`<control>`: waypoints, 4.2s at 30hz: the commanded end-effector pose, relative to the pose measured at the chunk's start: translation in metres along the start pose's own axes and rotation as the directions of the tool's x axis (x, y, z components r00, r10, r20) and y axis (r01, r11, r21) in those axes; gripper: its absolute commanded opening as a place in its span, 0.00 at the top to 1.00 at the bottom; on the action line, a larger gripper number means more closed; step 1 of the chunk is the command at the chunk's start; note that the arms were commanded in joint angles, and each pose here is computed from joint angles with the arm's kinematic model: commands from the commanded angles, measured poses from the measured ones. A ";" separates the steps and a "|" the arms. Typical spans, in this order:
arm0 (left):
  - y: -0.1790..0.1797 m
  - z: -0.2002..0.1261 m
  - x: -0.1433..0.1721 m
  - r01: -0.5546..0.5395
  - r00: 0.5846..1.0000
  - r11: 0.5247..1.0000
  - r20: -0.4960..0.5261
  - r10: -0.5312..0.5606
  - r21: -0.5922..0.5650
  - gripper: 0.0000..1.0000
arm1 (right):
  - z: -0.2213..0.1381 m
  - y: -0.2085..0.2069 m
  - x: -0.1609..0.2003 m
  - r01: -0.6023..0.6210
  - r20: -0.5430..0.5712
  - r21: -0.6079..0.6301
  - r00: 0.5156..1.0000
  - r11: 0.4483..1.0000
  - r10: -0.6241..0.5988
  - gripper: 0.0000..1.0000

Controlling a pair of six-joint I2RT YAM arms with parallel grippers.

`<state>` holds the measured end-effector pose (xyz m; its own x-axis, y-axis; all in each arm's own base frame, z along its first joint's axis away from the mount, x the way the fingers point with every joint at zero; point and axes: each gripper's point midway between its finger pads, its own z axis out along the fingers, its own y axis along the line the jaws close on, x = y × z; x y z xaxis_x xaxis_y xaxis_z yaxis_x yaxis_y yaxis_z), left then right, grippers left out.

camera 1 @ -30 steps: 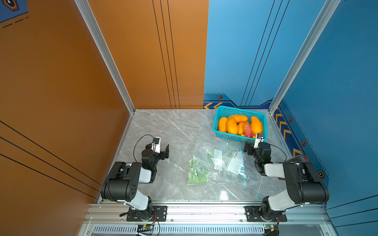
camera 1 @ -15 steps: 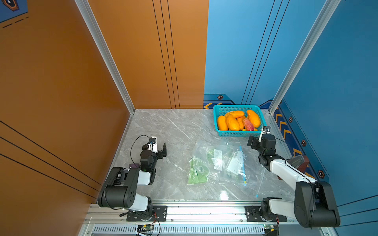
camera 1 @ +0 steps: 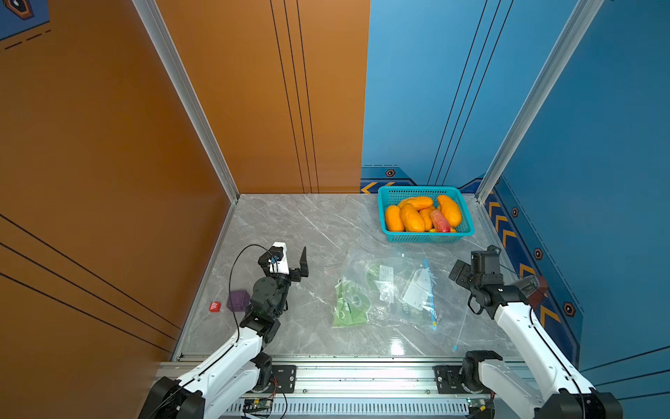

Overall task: Place the mango in a zip-top bag and seal the zipper
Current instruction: Pick up the zipper food storage bag, then open the zipper of the food storage bag at the center of the board.

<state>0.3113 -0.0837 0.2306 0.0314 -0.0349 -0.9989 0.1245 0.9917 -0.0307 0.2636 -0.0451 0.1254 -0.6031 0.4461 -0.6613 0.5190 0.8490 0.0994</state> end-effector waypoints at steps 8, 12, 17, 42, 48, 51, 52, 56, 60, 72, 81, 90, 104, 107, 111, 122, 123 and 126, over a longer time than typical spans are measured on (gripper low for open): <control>-0.094 0.007 0.004 0.054 0.962 0.986 -0.271 -0.009 0.158 0.02 | -0.023 -0.027 0.077 -0.191 -0.268 0.073 0.942 0.979 0.204 0.01; -0.137 0.019 0.014 0.071 0.917 0.967 -0.397 0.034 0.245 0.02 | -0.017 -0.031 0.092 -0.207 -0.302 0.100 0.926 0.973 0.228 0.07; -0.185 0.019 0.034 0.060 0.832 0.936 -0.536 0.145 0.347 0.02 | -0.014 -0.034 0.106 -0.236 -0.328 0.115 0.908 0.965 0.261 0.09; -0.300 0.007 0.171 0.048 0.533 0.832 -0.719 0.447 0.553 0.18 | 0.016 -0.012 0.136 -0.341 -0.408 0.036 0.853 0.939 0.325 0.19; -0.277 0.015 0.199 0.000 0.483 0.857 -0.751 0.451 0.515 0.30 | 0.022 0.009 0.128 -0.425 -0.397 -0.078 0.843 0.902 0.363 0.23; -0.264 0.022 0.205 -0.003 0.469 0.872 -0.769 0.434 0.490 0.36 | 0.022 0.019 0.121 -0.461 -0.387 -0.141 0.840 0.876 0.380 0.23; -0.261 0.023 0.206 -0.006 0.467 0.874 -0.772 0.432 0.486 0.38 | 0.022 0.022 0.117 -0.471 -0.384 -0.163 0.840 0.867 0.384 0.23; -0.246 0.032 0.209 -0.013 0.458 0.887 -0.786 0.416 0.462 0.47 | 0.022 0.035 0.111 -0.505 -0.392 -0.229 0.830 0.832 0.397 0.23; -0.237 0.035 0.210 -0.009 0.453 0.896 -0.797 0.399 0.443 0.52 | 0.021 0.048 0.103 -0.532 -0.400 -0.294 0.823 0.794 0.403 0.30; -0.242 0.035 0.214 0.018 0.446 0.901 -0.810 0.381 0.434 0.54 | 0.019 0.053 0.093 -0.486 -0.370 -0.343 0.856 0.804 0.360 0.51; -0.245 0.036 0.210 0.027 0.454 0.901 -0.809 0.374 0.432 0.54 | 0.031 0.026 0.109 -0.419 -0.359 -0.197 0.872 0.886 0.333 0.56; -0.247 0.042 0.189 0.037 0.498 0.911 -0.798 0.340 0.411 0.50 | 0.036 0.025 0.107 -0.341 -0.356 -0.185 0.897 0.922 0.260 0.93; -0.237 0.061 0.064 0.118 0.711 0.948 -0.692 0.127 0.295 0.44 | -0.035 0.054 0.055 -0.217 -0.263 -0.393 0.958 0.893 0.117 1.00; -0.231 0.061 0.039 0.185 0.732 0.943 -0.679 0.056 0.277 0.45 | -0.056 0.074 0.040 -0.200 -0.247 -0.462 0.965 0.864 0.091 1.00; -0.225 0.052 0.019 0.306 0.714 0.914 -0.700 -0.035 0.266 0.44 | -0.084 0.111 0.016 -0.136 -0.201 -0.536 0.979 0.833 0.031 1.00; -0.238 0.001 0.006 0.502 0.623 0.805 -0.778 -0.084 0.315 0.39 | -0.123 0.234 -0.015 0.029 -0.101 -0.615 0.988 0.788 -0.115 1.00; -0.245 -0.004 0.010 0.508 0.611 0.800 -0.788 -0.073 0.319 0.38 | -0.124 0.240 -0.016 0.040 -0.087 -0.612 0.989 0.790 -0.117 1.00; -0.259 -0.011 0.016 0.526 0.592 0.783 -0.804 -0.056 0.333 0.38 | -0.122 0.253 -0.019 0.064 -0.051 -0.589 0.992 0.806 -0.117 1.00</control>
<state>0.2830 -0.3270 0.2344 -0.7449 -0.0033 -0.6672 0.4409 0.7480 -0.4960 0.3185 0.1980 0.2388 -0.7511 0.3175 -0.5789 -0.0136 0.8692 0.4943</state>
